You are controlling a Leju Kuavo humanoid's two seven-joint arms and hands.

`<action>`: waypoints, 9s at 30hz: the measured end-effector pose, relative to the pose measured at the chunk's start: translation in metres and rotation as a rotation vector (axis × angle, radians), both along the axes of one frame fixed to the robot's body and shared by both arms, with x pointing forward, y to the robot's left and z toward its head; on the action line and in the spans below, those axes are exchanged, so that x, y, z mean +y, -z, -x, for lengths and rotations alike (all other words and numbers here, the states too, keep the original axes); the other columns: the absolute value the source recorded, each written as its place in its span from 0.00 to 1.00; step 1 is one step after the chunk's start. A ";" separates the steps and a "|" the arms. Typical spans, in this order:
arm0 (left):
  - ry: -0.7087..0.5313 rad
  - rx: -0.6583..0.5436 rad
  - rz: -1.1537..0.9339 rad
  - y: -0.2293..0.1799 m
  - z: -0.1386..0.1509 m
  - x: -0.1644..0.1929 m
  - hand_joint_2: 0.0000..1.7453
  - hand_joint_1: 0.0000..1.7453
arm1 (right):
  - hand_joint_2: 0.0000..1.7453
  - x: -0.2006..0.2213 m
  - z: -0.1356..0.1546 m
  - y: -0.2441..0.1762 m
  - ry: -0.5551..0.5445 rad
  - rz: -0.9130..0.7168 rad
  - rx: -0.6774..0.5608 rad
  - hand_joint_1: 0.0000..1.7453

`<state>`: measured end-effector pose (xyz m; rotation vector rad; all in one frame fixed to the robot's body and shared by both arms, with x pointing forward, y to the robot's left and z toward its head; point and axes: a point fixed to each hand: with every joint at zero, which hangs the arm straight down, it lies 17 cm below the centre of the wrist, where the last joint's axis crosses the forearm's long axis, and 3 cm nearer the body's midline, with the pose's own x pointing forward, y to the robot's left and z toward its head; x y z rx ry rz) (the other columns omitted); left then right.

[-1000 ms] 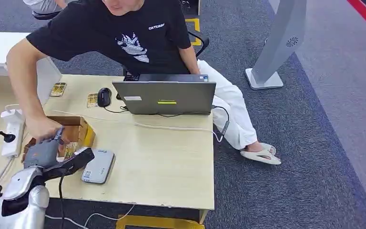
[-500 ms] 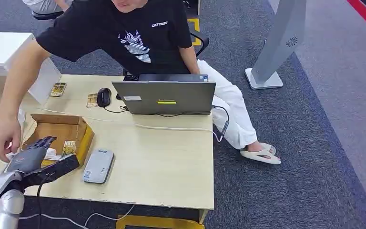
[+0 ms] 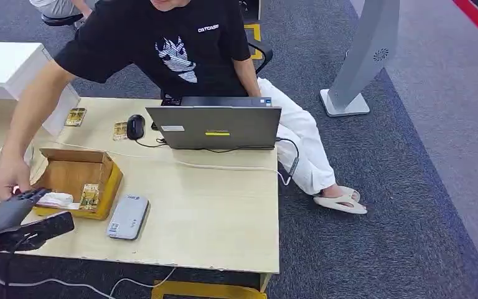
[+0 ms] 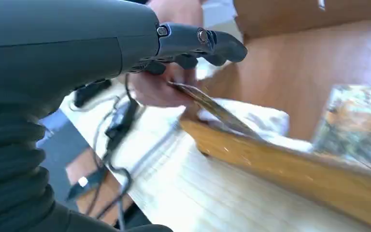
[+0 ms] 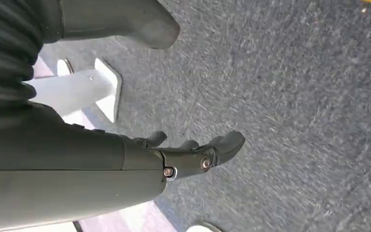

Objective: Pass the card to the sensor for recognition and then transmit it.

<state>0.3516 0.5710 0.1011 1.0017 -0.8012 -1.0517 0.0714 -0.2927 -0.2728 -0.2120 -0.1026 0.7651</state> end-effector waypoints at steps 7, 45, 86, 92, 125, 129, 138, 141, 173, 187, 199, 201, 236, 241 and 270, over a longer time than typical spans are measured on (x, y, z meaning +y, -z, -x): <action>0.001 -0.015 -0.043 -0.014 -0.002 0.006 1.00 0.00 | 1.00 -0.001 0.001 0.000 0.007 -0.004 0.006 0.00; -0.011 -0.068 -0.311 -0.011 -0.012 -0.003 1.00 0.00 | 1.00 -0.030 -0.003 -0.021 0.051 0.055 -0.023 0.00; -0.075 -0.141 -0.482 -0.011 0.009 0.018 1.00 0.00 | 1.00 -0.036 0.009 -0.024 0.031 0.074 0.007 0.00; -0.076 -0.130 -0.470 -0.003 0.010 0.016 1.00 0.00 | 1.00 -0.036 0.009 -0.024 0.031 0.075 0.004 0.00; -0.096 -0.155 -0.460 0.021 0.008 0.000 1.00 0.38 | 1.00 -0.038 0.004 -0.027 0.015 0.087 0.000 0.00; -0.090 -0.152 -0.445 0.025 0.007 -0.005 1.00 0.84 | 1.00 -0.038 0.004 -0.027 0.014 0.089 0.000 0.00; -0.085 -0.146 -0.427 0.030 0.007 -0.011 1.00 0.98 | 1.00 -0.040 0.004 -0.028 0.014 0.093 -0.002 0.00; -0.083 -0.148 -0.422 0.030 0.006 -0.013 1.00 0.96 | 1.00 -0.040 0.005 -0.028 0.014 0.093 0.000 0.00; -0.047 -0.408 -0.494 -0.068 -0.031 -0.030 1.00 1.00 | 1.00 -0.038 0.004 -0.027 0.009 0.084 -0.014 0.00; -0.026 -0.752 -0.278 -0.171 -0.051 -0.074 1.00 1.00 | 1.00 -0.036 0.011 -0.026 0.004 0.080 -0.011 0.00; -0.034 -0.783 -0.268 -0.181 -0.051 -0.078 1.00 1.00 | 1.00 -0.036 0.011 -0.026 0.005 0.080 -0.011 0.00; -0.034 -0.784 -0.268 -0.182 -0.051 -0.078 1.00 1.00 | 1.00 -0.036 0.011 -0.026 0.005 0.080 -0.011 0.00; -0.115 -1.295 0.715 -0.212 0.046 -0.078 1.00 0.00 | 1.00 -0.041 0.024 -0.030 0.016 0.097 0.015 0.00; -0.123 -1.407 0.729 -0.216 0.089 -0.073 1.00 0.00 | 1.00 -0.040 0.026 -0.030 0.050 0.101 0.011 0.00; -0.896 -1.266 0.053 -0.104 0.233 -0.012 1.00 0.00 | 1.00 0.001 0.040 -0.047 0.000 0.121 0.008 0.00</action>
